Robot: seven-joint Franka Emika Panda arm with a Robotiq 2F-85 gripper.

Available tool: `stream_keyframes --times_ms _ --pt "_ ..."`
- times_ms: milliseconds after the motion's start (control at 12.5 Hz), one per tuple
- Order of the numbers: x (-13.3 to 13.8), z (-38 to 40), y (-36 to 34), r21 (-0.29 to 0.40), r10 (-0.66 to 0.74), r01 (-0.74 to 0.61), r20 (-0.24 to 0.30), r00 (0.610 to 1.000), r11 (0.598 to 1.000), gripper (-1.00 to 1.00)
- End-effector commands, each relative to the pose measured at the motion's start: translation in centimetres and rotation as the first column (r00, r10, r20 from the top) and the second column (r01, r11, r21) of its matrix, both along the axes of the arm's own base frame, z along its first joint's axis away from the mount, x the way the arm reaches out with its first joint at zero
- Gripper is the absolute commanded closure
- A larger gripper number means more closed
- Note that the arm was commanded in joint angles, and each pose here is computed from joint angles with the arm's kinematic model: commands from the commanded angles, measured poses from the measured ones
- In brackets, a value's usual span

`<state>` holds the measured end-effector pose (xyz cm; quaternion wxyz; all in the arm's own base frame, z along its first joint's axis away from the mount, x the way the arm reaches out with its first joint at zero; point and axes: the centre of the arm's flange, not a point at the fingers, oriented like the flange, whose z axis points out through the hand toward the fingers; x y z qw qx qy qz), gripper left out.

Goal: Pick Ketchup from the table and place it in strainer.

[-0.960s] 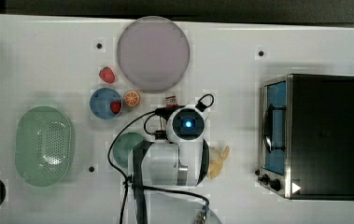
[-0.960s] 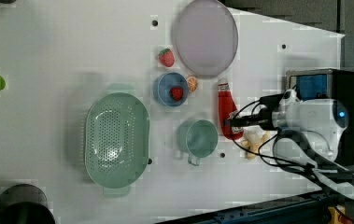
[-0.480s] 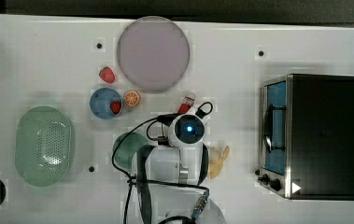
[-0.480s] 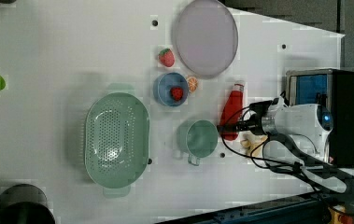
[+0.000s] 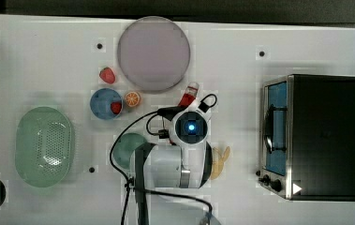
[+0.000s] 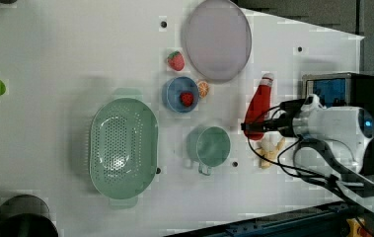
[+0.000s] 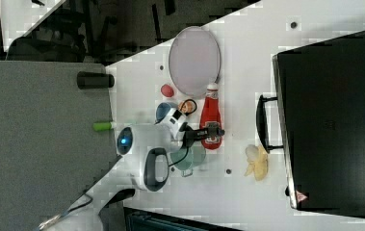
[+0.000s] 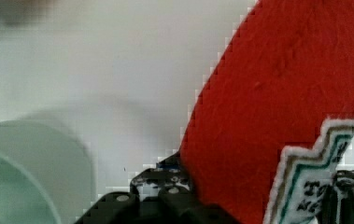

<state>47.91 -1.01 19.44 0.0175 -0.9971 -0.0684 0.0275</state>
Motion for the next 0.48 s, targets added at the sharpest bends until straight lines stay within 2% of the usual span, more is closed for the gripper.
stream_keyframes --times_ms 80,480 --pt "1.0 8.8 -0.3 -0.018 0.019 -0.017 0.058 0.998 1.0 -0.26" --pt "-0.8 20.8 4.0 -0.055 -0.009 0.009 -0.006 1.0 0.998 -0.26"
